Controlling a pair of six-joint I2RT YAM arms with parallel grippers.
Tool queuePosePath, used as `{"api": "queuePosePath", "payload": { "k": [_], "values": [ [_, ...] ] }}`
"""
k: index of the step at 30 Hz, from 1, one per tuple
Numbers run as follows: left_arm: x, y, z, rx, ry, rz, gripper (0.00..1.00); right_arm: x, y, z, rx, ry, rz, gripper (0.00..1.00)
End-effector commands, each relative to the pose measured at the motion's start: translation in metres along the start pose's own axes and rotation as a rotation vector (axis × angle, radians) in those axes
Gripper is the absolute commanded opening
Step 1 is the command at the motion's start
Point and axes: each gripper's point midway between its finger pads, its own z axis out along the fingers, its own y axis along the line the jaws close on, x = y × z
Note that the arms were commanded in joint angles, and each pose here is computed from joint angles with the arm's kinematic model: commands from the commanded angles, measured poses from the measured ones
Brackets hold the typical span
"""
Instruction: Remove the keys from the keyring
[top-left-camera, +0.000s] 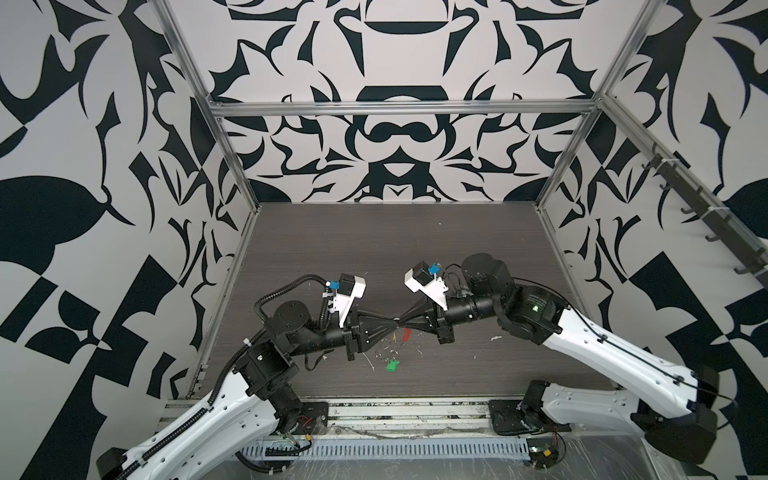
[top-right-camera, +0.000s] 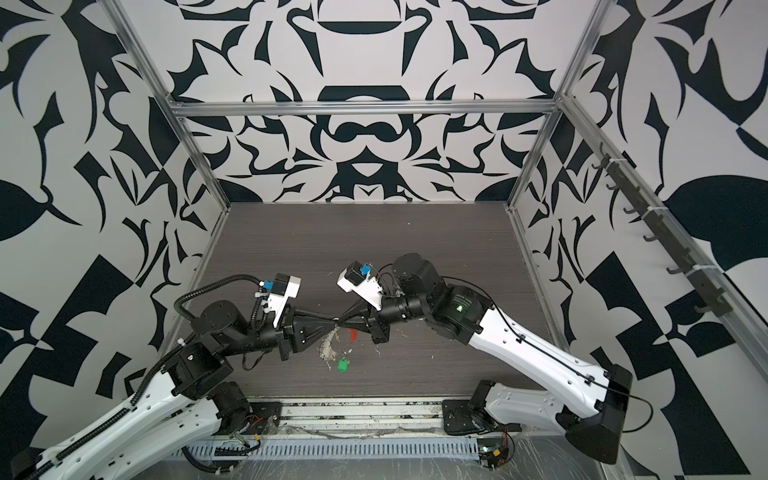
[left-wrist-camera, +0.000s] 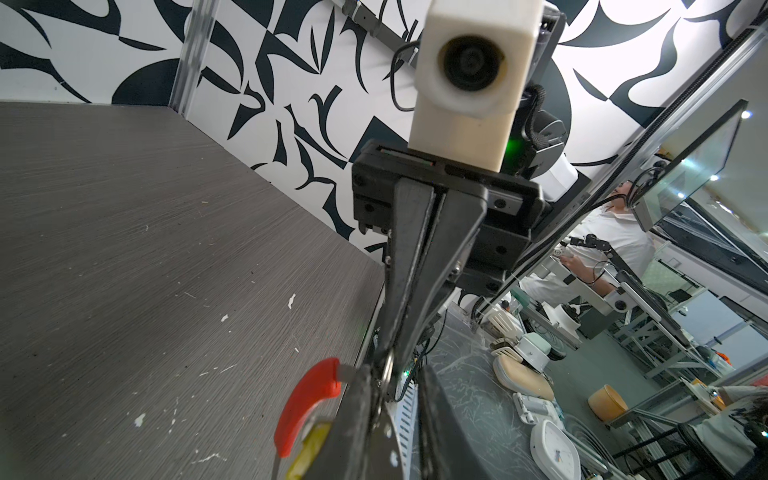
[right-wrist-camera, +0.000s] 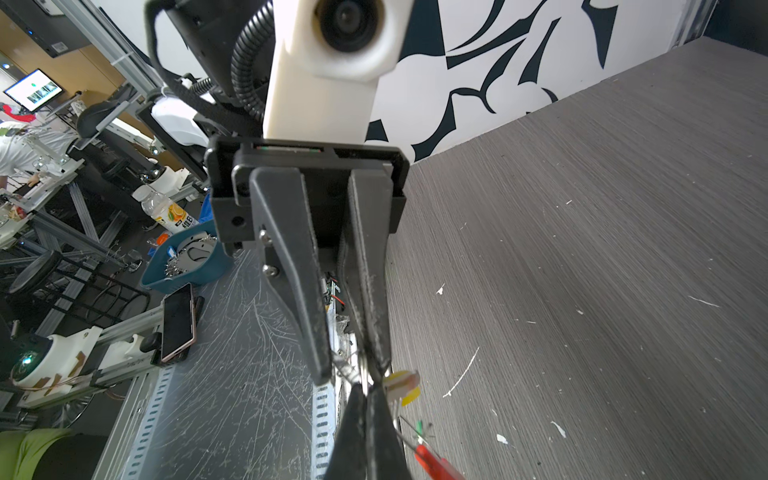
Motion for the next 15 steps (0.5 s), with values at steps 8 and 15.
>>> {"api": "queuePosePath", "payload": {
  "k": [8,15],
  "values": [
    [0.0008,0.0049,-0.0016,-0.025,-0.011,0.009,0.17,-0.0212,0.0079,-0.0125,-0.012,-0.108,-0.039,0.00],
    [-0.0071,0.0013,-0.0042,-0.029,-0.037,0.019,0.07,-0.0185,0.0063,-0.0091,-0.025,-0.112,-0.021,0.00]
  ]
}}
